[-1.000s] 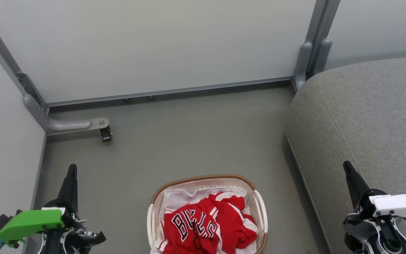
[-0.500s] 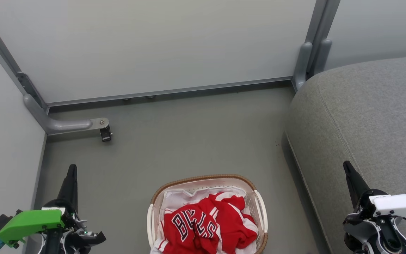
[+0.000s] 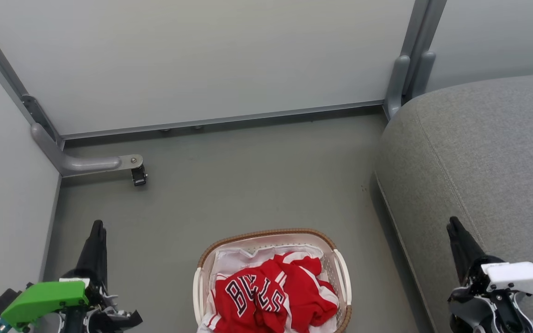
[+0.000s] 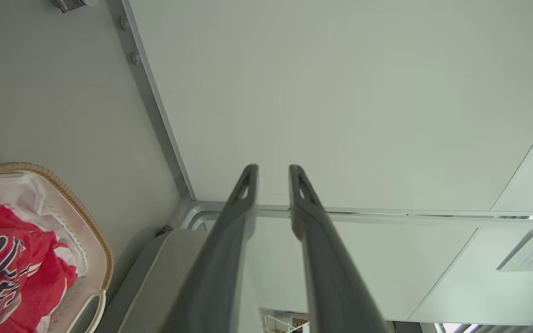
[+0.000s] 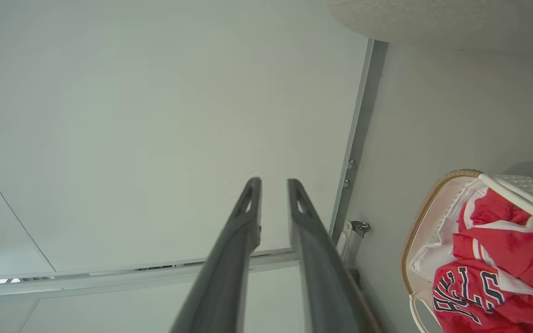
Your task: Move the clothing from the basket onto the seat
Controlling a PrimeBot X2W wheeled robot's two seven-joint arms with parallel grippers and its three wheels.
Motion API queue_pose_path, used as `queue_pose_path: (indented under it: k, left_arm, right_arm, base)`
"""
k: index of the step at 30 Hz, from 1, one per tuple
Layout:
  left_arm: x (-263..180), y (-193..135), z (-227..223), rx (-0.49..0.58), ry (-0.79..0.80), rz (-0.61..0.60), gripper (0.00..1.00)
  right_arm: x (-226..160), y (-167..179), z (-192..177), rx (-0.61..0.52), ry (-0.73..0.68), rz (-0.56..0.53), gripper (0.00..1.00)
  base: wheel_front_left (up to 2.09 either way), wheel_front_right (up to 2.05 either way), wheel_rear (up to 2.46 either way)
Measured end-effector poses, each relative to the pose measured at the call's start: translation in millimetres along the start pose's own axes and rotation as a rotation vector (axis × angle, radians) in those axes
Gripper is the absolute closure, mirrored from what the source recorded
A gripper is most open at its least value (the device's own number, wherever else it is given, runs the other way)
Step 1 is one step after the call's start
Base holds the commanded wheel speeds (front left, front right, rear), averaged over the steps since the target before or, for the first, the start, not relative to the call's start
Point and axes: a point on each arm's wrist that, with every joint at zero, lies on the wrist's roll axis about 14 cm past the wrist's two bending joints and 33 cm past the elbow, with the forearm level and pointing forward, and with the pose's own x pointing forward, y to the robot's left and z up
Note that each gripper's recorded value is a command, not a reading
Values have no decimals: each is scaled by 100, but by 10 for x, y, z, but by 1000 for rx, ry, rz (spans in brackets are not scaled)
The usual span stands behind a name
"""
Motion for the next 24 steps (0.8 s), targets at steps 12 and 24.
queue_pose_path:
  k: [12,24]
  left_arm:
    - [-73,235,18,115,-26,77,0]
    - [-26,215,38,386,-32,81,0]
  right_arm:
    - [-41,-154,-7,-112,2,-52,0]
    - [52,-58,2,-373,8,-30,0]
  base:
    - [0,0,0]
    - [0,0,0]
